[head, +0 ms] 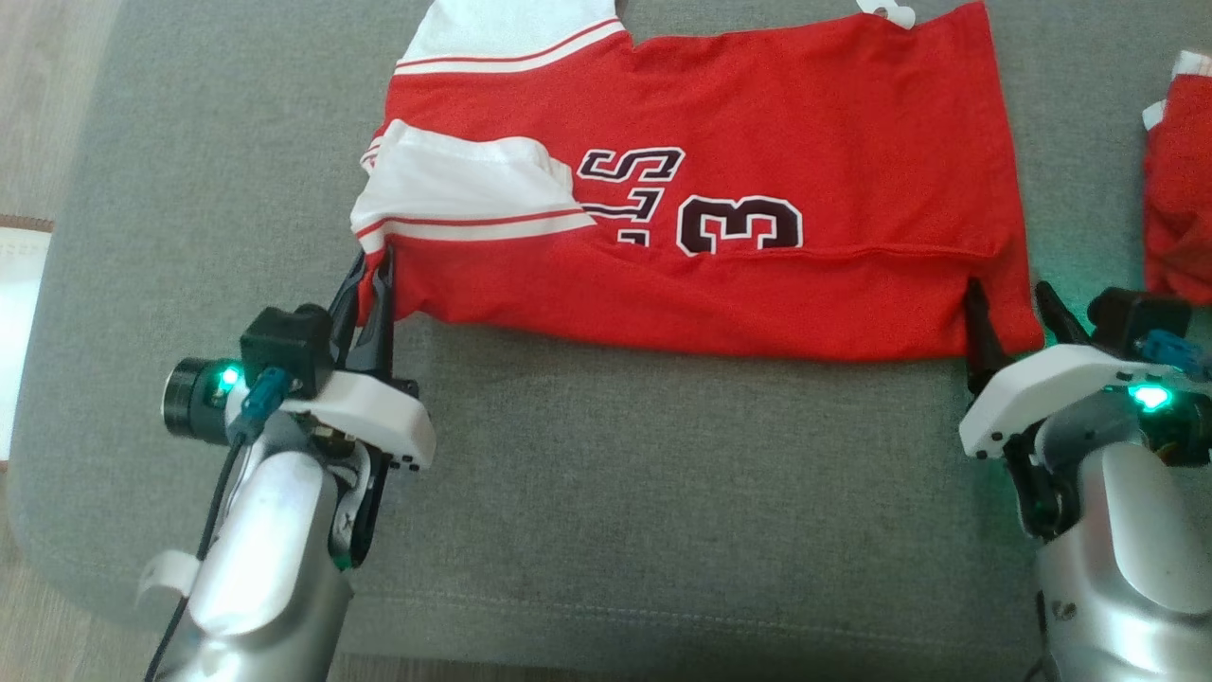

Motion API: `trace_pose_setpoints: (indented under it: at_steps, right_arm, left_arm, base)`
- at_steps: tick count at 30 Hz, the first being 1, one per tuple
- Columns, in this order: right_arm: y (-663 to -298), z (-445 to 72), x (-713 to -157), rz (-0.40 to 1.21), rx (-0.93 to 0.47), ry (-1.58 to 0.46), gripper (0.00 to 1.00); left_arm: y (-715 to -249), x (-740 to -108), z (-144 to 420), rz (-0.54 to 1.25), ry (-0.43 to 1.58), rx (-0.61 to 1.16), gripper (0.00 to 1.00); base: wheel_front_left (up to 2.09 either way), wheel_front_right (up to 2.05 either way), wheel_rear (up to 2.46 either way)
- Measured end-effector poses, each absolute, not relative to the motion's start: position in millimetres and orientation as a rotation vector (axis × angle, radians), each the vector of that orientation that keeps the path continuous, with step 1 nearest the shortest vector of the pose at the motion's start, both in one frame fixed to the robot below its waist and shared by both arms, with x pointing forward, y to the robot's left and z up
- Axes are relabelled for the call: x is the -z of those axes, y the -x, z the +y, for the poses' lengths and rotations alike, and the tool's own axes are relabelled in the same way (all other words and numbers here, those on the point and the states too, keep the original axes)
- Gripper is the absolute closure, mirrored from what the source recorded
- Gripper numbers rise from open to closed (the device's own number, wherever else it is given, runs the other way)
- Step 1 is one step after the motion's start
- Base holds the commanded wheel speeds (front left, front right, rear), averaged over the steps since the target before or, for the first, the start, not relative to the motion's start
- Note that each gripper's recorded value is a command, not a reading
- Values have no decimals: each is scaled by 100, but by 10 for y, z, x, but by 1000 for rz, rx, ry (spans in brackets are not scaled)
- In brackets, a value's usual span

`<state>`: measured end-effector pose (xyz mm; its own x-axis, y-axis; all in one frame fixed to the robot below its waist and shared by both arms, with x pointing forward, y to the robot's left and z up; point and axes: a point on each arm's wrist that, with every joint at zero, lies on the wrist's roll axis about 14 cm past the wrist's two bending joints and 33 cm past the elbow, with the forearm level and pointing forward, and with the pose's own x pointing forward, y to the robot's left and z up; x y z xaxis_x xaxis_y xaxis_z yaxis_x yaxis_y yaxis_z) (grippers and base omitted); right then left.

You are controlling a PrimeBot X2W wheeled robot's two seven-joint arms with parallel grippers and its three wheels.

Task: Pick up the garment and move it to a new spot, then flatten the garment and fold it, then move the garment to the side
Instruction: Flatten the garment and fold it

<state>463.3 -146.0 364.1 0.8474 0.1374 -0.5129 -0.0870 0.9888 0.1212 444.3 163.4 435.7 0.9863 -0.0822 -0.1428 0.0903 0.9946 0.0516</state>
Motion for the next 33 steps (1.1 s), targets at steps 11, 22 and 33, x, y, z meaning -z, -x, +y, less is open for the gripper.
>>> trace_pose_setpoints:
  at_steps: [11,22,33]
  right_arm:
    - [-4617,-1518,-3879,477,-105,-103,100]
    - [-4159,-1801,-4187,430,-35,-156,100]
    - [-3632,-1980,-4049,531,12,-192,100]
  left_arm:
    - [-4285,-4316,1591,163,-76,107,100]
    - [-3908,-4341,1599,180,-71,112,100]
    - [-3535,-4147,1439,294,-47,156,100]
  base:
    - [0,0,0]
    - [0,0,0]
    - [0,0,0]
